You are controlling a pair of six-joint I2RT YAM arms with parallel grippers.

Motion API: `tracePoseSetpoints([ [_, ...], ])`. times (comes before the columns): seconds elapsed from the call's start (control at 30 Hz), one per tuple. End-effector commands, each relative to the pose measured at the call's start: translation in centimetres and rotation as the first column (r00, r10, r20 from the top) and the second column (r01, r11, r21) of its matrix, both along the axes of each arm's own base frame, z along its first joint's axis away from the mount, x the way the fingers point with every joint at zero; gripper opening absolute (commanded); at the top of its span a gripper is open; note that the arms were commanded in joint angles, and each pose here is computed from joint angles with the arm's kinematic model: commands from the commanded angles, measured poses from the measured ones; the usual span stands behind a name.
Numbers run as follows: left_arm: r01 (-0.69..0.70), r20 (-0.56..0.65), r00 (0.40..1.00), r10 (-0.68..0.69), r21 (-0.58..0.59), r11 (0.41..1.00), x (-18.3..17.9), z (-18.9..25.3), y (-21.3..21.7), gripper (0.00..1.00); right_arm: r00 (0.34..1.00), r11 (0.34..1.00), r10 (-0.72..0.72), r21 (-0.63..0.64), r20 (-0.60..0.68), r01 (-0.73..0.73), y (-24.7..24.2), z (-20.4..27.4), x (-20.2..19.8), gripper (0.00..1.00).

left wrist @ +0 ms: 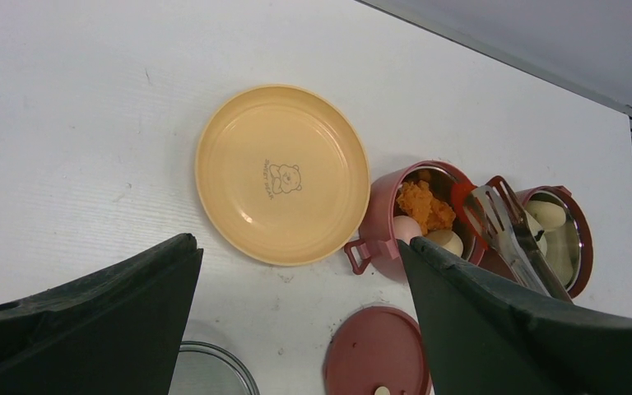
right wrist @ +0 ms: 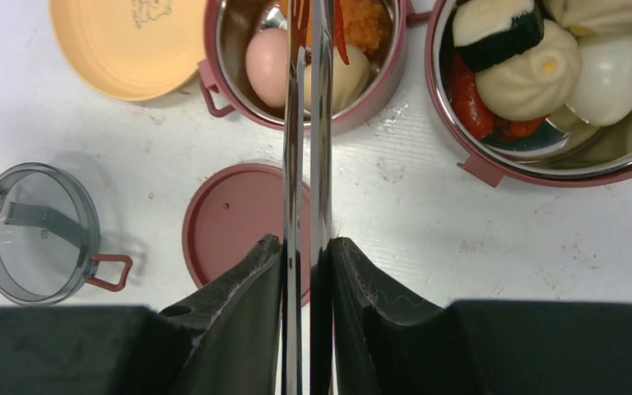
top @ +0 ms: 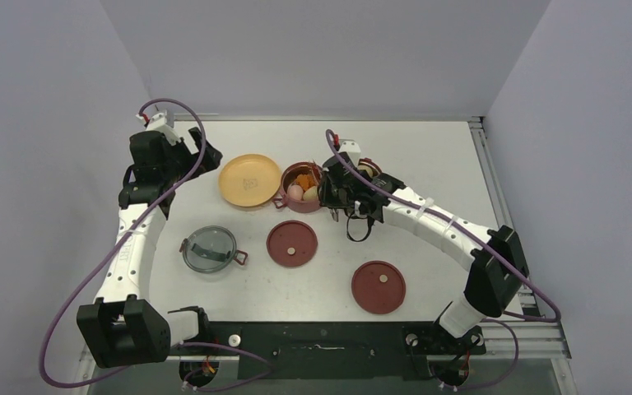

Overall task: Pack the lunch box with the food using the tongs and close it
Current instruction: Place the fake food in the packing box.

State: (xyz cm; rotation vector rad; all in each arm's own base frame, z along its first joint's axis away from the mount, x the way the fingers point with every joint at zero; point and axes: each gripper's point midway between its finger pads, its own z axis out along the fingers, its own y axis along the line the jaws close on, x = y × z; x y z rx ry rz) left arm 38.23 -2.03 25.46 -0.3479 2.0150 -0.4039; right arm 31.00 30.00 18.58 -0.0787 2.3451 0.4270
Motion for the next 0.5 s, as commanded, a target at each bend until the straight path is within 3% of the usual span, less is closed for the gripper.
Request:
tracePoseSetpoints([
  [0.0,0.006,0.069,0.998,-0.006,0.009,1.0,0.6,2.1,-0.2,0.98,0.999,0.985,0.042,0.169,0.035,-0.047,1.9,2.7,0.2,0.05],
  [0.27,0.007,0.067,0.998,-0.008,0.011,1.0,0.6,2.1,-0.3,0.98,0.998,0.973,0.056,0.223,0.031,-0.061,2.3,2.0,0.6,0.05],
  [0.47,0.007,0.065,0.998,-0.007,0.011,1.0,0.7,2.0,-0.2,0.98,0.999,0.983,0.037,0.182,0.002,-0.037,1.4,-0.1,1.2,0.05],
])
